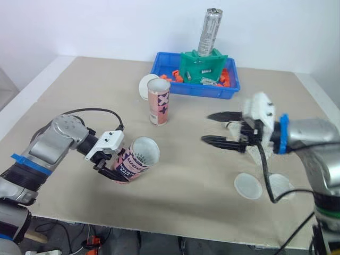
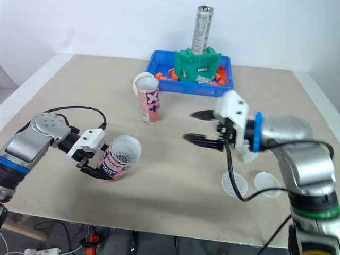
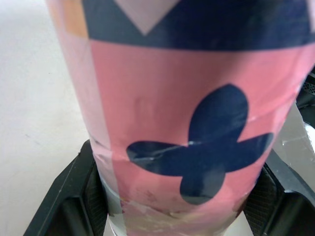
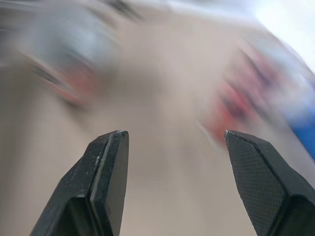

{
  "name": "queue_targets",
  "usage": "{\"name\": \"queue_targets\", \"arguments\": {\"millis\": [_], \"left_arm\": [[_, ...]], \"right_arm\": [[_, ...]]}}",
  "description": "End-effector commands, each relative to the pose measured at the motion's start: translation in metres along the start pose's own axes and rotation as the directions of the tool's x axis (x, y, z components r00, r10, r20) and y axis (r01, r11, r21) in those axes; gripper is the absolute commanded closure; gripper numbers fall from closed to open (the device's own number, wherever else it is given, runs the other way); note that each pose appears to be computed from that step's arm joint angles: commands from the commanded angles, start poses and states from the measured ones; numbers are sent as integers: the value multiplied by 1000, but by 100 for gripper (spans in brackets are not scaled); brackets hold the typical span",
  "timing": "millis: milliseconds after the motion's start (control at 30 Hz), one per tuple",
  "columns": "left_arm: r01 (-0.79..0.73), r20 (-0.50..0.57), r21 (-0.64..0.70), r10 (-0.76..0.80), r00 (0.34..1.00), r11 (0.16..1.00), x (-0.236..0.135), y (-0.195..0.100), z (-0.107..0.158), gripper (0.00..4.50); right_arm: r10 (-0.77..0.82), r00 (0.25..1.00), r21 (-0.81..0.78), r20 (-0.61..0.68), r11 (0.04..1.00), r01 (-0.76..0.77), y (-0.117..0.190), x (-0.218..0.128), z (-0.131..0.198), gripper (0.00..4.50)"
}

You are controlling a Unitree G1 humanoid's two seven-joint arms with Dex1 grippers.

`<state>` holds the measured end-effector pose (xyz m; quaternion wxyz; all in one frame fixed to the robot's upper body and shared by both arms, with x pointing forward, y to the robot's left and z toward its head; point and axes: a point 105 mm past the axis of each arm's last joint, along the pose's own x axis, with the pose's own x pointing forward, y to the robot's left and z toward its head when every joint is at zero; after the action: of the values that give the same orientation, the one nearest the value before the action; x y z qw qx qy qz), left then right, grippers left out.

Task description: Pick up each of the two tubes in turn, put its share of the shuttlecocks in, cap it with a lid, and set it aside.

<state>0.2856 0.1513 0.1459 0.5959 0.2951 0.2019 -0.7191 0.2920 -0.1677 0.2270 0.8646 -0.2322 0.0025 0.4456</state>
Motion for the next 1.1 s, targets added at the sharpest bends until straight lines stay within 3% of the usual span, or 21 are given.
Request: {"name": "queue_targets", "arguments": {"millis": [33,333,567,1100], "left_arm": [[14,-5,-6,-14,1000,1000,0,-4,-1,126],[19,1,20,-19,1000,1000,4,5,3,126],[26,3,24,-26,1000,999,6,6,3,126],[22,1,21,-22,1000,1000,4,4,3,126]], "right_arm": [[-293,956,-27,-31,956,292,-19,-52,-6,114],[-397,891,170,-220,884,436,-5,-104,-69,114],[-386,861,261,-332,839,477,5,-114,-118,114],[-328,893,301,-309,857,419,-13,-83,-136,114]]}}
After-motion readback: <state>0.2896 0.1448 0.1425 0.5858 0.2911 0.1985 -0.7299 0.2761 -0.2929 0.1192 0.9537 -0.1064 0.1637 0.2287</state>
